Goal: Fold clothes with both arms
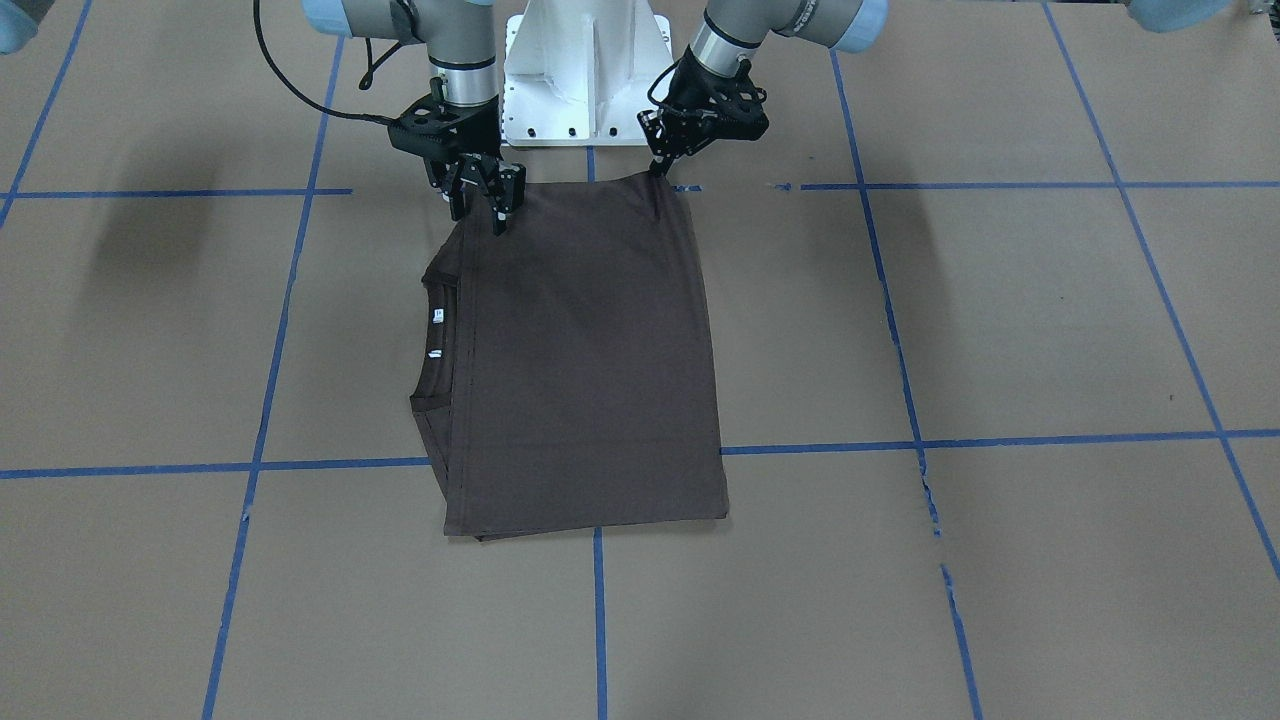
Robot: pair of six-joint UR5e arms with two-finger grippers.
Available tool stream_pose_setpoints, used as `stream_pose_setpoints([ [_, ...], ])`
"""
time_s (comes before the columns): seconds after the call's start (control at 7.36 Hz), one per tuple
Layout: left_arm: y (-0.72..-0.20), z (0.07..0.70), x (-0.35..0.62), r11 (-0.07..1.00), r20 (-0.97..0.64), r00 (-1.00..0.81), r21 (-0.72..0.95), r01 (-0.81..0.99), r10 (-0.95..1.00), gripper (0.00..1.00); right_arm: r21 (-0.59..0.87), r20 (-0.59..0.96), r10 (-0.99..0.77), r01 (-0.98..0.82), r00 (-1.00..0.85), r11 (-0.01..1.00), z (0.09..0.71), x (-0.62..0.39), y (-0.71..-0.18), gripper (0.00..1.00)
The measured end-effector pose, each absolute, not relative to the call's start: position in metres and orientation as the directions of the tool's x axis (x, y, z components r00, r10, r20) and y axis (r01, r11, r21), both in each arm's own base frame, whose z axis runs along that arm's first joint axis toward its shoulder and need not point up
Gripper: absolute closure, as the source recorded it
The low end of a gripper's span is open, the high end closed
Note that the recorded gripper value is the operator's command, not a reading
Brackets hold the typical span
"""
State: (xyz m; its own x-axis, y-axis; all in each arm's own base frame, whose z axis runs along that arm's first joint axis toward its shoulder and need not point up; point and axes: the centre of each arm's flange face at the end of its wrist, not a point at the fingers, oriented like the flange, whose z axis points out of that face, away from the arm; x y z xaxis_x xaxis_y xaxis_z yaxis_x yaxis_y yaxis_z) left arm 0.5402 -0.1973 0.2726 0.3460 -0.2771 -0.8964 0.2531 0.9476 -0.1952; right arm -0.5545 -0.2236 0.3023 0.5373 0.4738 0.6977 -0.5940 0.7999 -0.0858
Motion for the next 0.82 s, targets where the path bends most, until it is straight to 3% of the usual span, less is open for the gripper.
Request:
stream_pose_setpoints([
  [0.82,-0.198,0.273,0.54,0.947,-0.897,0.345,-0.195,0.255,-0.277,1.0,-0.052,0.663,0.468,-0.588,0.583,0.807,0.317,-0.565,-0.217,0.31],
])
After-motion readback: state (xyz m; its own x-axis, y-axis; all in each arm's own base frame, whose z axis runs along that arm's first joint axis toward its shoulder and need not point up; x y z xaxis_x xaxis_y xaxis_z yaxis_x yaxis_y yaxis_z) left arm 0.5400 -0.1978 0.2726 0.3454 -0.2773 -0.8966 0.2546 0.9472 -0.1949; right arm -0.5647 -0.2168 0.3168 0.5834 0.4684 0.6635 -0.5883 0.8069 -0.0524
